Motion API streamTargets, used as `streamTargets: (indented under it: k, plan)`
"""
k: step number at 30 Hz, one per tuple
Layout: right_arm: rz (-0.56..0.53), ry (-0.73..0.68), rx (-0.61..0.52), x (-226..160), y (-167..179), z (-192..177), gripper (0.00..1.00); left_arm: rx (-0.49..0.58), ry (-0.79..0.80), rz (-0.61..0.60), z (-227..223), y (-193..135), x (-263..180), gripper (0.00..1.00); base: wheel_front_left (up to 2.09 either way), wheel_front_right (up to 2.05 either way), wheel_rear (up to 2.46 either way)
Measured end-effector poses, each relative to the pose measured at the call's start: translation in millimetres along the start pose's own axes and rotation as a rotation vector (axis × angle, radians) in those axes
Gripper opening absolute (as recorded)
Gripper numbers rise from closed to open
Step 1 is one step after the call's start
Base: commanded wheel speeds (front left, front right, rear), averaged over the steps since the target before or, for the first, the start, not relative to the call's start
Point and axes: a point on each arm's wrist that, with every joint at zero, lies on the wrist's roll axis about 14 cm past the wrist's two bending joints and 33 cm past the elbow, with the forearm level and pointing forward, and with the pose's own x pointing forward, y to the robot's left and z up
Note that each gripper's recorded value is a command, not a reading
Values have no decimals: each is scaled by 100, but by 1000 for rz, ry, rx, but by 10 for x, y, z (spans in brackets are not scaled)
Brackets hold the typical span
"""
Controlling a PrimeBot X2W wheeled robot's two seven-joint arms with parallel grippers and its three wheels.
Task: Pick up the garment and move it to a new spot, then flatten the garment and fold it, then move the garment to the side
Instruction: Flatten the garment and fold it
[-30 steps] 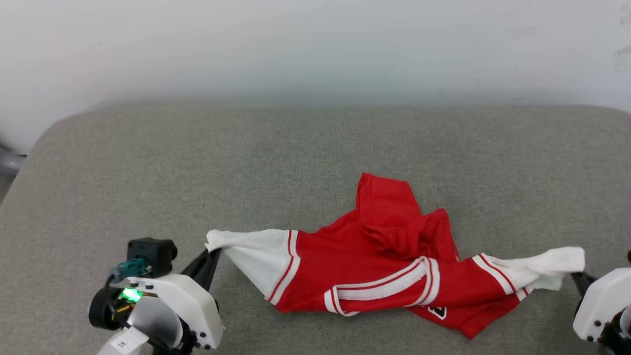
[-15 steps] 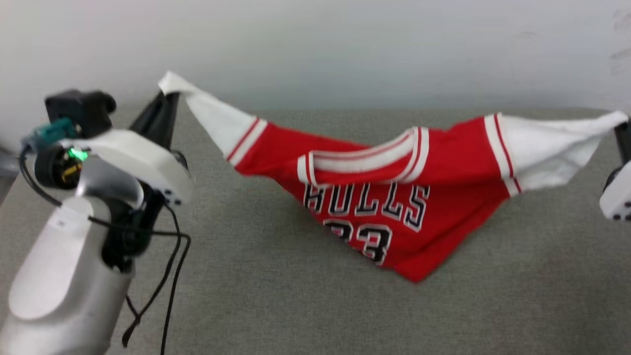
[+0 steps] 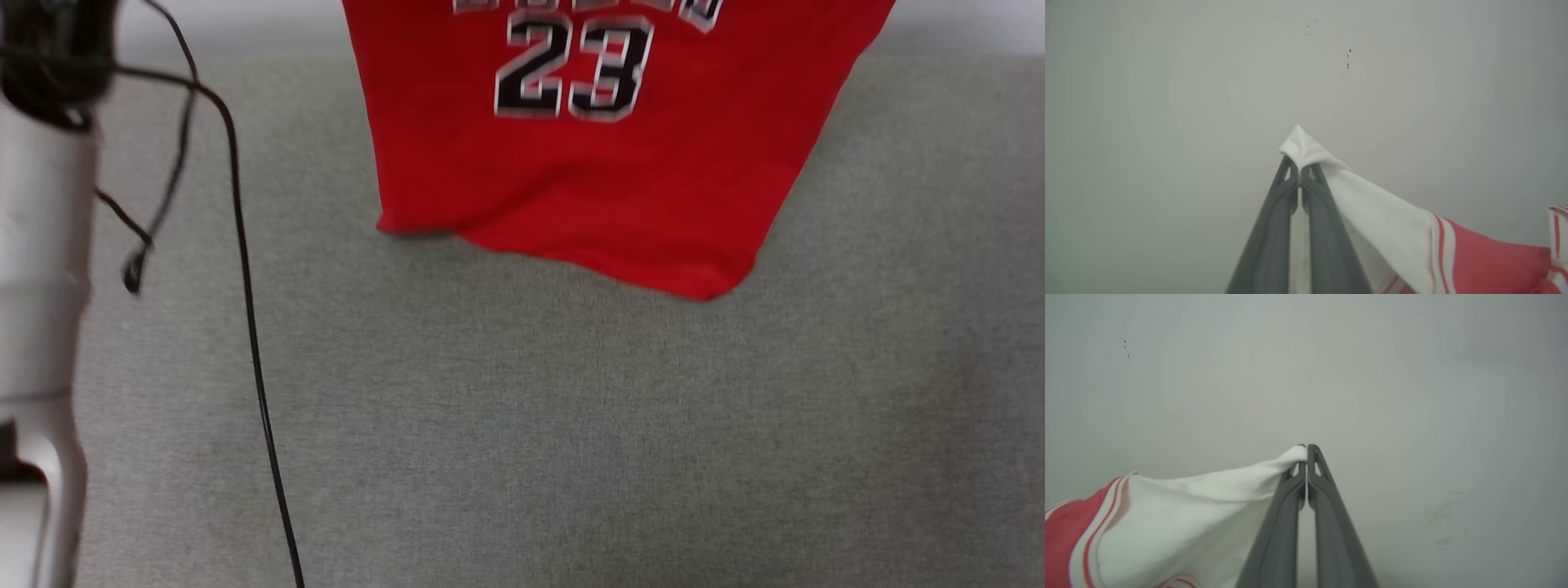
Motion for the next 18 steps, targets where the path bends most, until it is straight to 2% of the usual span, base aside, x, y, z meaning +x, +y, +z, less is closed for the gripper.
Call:
streamTargets:
  k: [4,9,13,18]
  plan:
    - [12,-74,3,339,67,126,0,12,-53,-2,-9,61,317,0,0,0,0]
    - [18,-113,8,632,102,109,0,0,-71,4,-213,149,590,0,0,0,0]
    - [30,-74,0,778,146,-171,0,-22,-25,23,-573,250,686,0,0,0,0]
    - [44,22,4,868,192,-716,0,-66,64,54,-1106,378,679,0,0,0,0]
